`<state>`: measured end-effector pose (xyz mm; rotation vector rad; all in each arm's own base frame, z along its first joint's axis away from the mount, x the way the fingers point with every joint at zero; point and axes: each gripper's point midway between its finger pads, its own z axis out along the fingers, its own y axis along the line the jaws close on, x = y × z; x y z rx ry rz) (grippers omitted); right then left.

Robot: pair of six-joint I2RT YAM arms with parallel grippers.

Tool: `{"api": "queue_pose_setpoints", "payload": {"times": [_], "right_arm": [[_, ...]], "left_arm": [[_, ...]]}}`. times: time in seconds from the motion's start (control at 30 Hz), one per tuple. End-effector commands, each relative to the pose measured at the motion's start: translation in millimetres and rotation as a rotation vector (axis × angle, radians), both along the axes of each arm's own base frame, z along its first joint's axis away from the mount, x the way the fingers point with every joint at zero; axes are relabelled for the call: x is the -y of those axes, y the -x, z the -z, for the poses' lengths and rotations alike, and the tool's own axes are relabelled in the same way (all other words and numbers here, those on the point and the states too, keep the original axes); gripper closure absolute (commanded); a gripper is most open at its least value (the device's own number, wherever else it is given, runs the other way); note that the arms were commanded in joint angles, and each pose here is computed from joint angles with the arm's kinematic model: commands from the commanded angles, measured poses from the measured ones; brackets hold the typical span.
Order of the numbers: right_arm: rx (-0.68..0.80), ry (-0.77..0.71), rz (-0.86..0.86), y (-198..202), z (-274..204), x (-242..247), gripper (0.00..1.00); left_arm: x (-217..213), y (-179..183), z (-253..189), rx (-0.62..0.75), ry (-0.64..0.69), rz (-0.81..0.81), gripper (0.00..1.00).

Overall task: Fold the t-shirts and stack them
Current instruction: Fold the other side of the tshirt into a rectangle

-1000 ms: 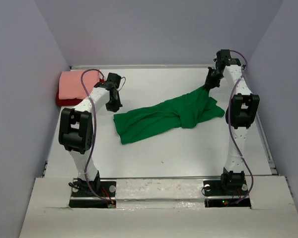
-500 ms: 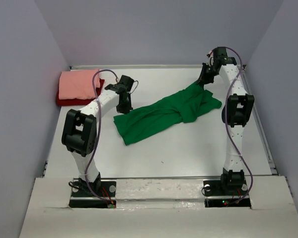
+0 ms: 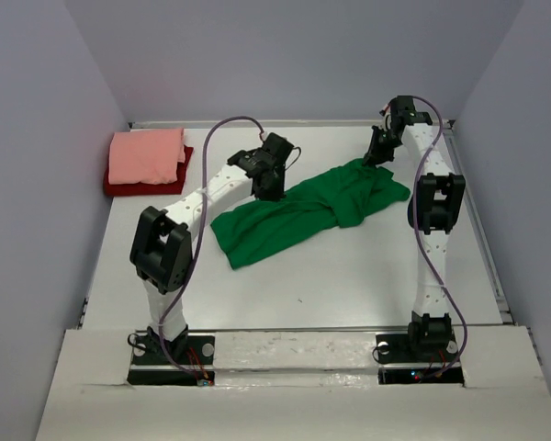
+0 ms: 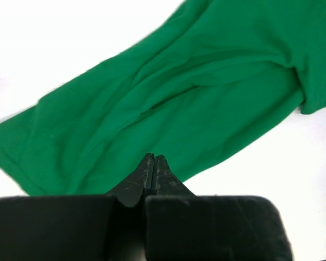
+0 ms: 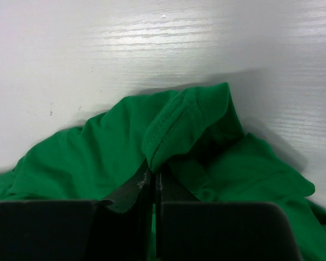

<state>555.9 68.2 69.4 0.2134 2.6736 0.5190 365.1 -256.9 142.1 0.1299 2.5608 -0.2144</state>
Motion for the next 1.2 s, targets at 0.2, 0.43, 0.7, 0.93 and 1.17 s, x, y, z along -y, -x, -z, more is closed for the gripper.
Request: {"api": "queue_pose_setpoints", "payload": {"times": [0.2,0.43,0.7,0.93,1.17], "right_arm": [[0.063,0.010,-0.015,-2,-28,0,1.00],[0.071,-0.009,-0.016,1,-39,-3,1.00],[0.073,-0.002,-0.013,0,-38,-2,1.00],[0.073,-0.004,-0.009,-4,-37,-2,1.00],[0.069,-0.001,-0.009,-3,-36,-2,1.00]], "left_arm": [[76,-12,45,-0.048,0.012,0.142,1.00],[107,-41,45,-0.004,0.014,0.190,1.00],[127,-36,53,-0.033,0.068,0.222,1.00],[147,-7,48,-0.070,0.127,0.287,1.00],[161,13,53,-0.094,0.159,0.361,1.00]]}}
